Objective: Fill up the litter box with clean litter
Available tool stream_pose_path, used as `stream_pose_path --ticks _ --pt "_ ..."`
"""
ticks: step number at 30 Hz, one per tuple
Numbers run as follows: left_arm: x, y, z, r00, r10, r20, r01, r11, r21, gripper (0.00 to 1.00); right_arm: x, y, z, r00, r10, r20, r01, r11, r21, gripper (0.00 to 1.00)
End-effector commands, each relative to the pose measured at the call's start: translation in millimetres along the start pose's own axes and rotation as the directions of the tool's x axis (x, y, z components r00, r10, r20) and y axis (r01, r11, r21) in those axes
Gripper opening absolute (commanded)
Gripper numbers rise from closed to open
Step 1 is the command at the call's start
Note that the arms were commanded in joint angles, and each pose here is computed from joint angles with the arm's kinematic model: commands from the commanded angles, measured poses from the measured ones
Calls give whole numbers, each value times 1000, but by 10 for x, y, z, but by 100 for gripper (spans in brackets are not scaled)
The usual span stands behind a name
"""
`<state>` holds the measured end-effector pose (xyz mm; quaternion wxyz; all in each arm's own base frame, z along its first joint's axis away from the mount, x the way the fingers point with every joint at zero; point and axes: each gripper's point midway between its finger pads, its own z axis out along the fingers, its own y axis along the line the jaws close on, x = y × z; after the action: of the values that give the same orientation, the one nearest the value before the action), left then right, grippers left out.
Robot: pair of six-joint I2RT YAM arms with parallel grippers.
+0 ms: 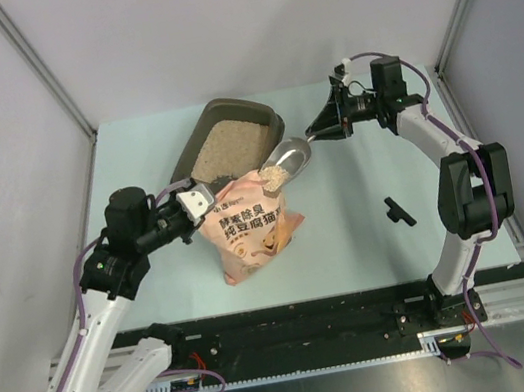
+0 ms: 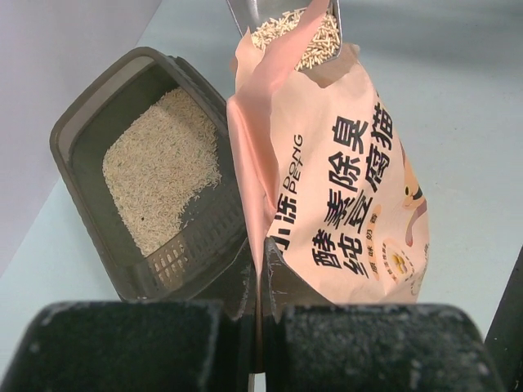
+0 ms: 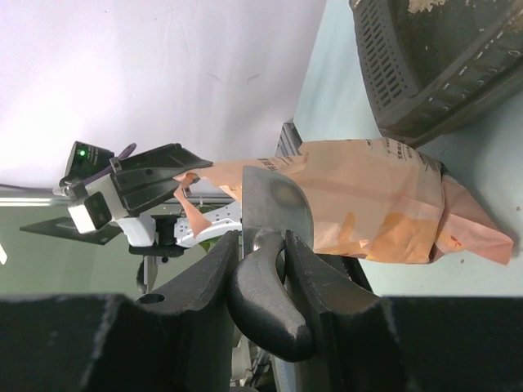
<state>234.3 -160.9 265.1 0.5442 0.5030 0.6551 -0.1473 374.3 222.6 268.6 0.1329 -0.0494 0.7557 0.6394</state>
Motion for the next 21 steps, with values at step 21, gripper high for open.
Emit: stream_pose_path --ticks 21 --pt "58 80 -34 999 26 -40 -27 999 -34 0 -276 133 12 999 -46 7 47 995 -92 0"
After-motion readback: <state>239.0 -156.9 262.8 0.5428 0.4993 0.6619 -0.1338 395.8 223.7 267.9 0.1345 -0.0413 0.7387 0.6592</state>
